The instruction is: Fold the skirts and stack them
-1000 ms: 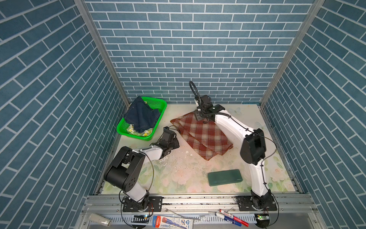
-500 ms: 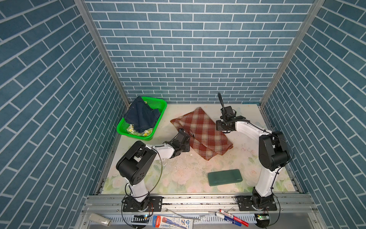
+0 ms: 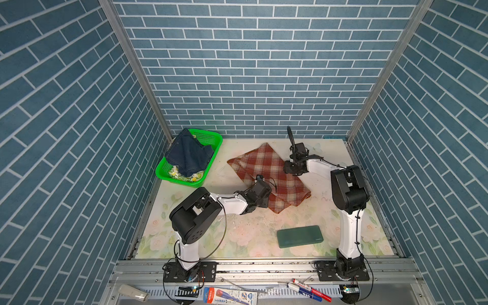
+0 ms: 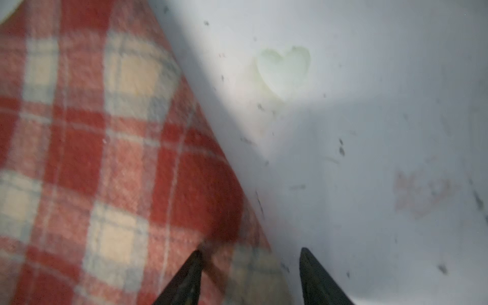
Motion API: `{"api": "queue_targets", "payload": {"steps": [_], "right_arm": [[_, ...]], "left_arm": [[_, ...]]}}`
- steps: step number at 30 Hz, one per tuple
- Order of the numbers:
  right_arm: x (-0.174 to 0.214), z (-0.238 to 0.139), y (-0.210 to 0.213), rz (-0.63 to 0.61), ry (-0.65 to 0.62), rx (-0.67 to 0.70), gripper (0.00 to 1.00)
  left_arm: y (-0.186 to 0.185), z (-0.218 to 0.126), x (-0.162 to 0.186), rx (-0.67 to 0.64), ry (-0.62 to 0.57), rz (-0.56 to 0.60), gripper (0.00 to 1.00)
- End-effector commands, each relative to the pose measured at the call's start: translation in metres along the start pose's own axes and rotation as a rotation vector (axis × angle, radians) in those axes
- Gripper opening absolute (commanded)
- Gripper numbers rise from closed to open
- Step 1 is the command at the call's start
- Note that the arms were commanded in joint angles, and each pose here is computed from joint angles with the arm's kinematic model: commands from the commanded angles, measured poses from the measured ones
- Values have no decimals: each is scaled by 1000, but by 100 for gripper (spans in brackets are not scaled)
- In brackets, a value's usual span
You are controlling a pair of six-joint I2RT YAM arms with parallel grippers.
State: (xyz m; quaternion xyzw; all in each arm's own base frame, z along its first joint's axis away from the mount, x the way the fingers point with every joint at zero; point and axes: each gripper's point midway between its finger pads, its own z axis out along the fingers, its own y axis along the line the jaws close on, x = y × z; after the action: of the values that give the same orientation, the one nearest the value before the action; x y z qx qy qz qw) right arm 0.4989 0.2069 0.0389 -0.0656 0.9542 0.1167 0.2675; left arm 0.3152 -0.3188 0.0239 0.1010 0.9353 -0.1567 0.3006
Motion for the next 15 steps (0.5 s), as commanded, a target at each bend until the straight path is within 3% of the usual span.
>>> {"api": "queue_targets", "payload": {"steps": [1,9,13,15], "right_arm": [[-12,16,16,-52,1,-92,57],[-57,11,47,-115,-93,-229,60],[-86,-24,44,-131,-175,-220,69],[-96,-49,36,-126,-219,-191,72]], "left_arm": [[-18,7,34,5,111,44,36],[-74,11,37,135,125,80,38],[-78,-7,25,174,75,100,60],[-73,-21,19,163,39,118,65]]}}
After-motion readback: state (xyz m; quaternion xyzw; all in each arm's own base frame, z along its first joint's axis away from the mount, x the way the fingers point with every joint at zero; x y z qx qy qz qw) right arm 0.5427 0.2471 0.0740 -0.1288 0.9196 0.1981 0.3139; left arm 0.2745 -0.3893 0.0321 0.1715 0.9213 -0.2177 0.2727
